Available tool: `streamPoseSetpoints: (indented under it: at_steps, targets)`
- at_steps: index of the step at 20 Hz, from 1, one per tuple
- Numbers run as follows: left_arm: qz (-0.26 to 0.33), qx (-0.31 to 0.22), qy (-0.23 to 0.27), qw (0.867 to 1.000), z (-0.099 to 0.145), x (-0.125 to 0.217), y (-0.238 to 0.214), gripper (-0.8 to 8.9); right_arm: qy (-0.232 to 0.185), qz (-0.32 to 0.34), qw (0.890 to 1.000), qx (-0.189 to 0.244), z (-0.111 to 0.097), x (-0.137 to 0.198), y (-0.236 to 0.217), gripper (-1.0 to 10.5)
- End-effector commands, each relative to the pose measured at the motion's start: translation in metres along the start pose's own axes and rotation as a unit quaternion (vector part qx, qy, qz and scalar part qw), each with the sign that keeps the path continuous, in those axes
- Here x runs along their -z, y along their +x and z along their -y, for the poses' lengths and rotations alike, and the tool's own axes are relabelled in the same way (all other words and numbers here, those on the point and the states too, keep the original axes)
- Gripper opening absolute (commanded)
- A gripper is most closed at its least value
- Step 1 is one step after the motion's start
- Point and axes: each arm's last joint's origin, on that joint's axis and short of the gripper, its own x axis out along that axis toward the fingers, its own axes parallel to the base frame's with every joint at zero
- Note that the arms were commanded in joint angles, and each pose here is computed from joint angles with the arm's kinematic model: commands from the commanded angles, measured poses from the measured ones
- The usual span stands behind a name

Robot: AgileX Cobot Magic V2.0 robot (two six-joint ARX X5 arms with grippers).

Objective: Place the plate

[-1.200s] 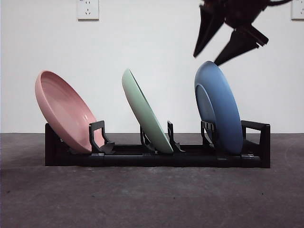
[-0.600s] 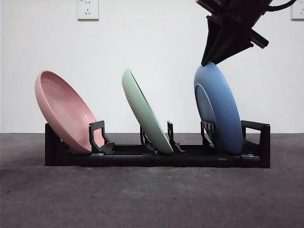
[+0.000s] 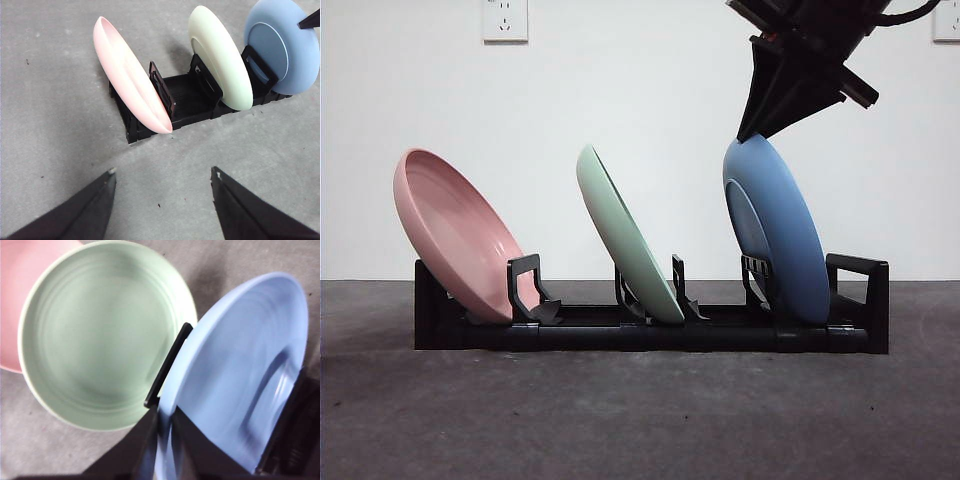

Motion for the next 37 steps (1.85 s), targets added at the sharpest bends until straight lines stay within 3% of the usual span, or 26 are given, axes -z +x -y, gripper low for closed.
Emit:
streamPoseSetpoints:
  at_steps: [1,9,15,18,22,29,32,37]
  targets:
    - [0.011,-0.002,0.007,1.0,0.001,-0.005,-0.004,3.05,-0.021,0.02,0.999,-0.023,-0.01,-0.005,-0.013,0.1]
    - [0.011,-0.002,0.006,1.0,0.001,-0.005,-0.004,3.05,-0.045,0.054,0.997,-0.04,-0.036,0.008,-0.073,0.1]
    - [0.011,-0.002,0.006,1.0,0.001,-0.005,-0.004,3.05,-0.1,0.033,0.993,-0.052,-0.064,0.029,-0.096,0.1]
    - [0.011,-0.002,0.006,1.0,0.001,-0.005,-0.004,3.05,-0.143,0.01,0.99,-0.018,-0.084,0.044,-0.1,0.1]
    - [0.011,-0.002,0.006,1.0,0.001,-0.005,-0.004,3.05,-0.199,-0.006,0.98,0.016,-0.109,0.072,-0.097,0.1]
    - [0.011,-0.002,0.006,1.0,0.001,-0.005,-0.004,3.04,-0.25,-0.065,0.965,0.034,-0.122,0.151,-0.065,0.1]
    - [0.011,-0.002,0.006,1.0,0.001,-0.005,-0.004,3.05,-0.289,-0.095,0.952,0.04,-0.134,0.182,-0.051,0.1]
    - [0.011,-0.002,0.006,1.0,0.001,-0.005,-0.004,3.05,-0.347,-0.122,0.93,0.013,-0.159,0.216,-0.026,0.1]
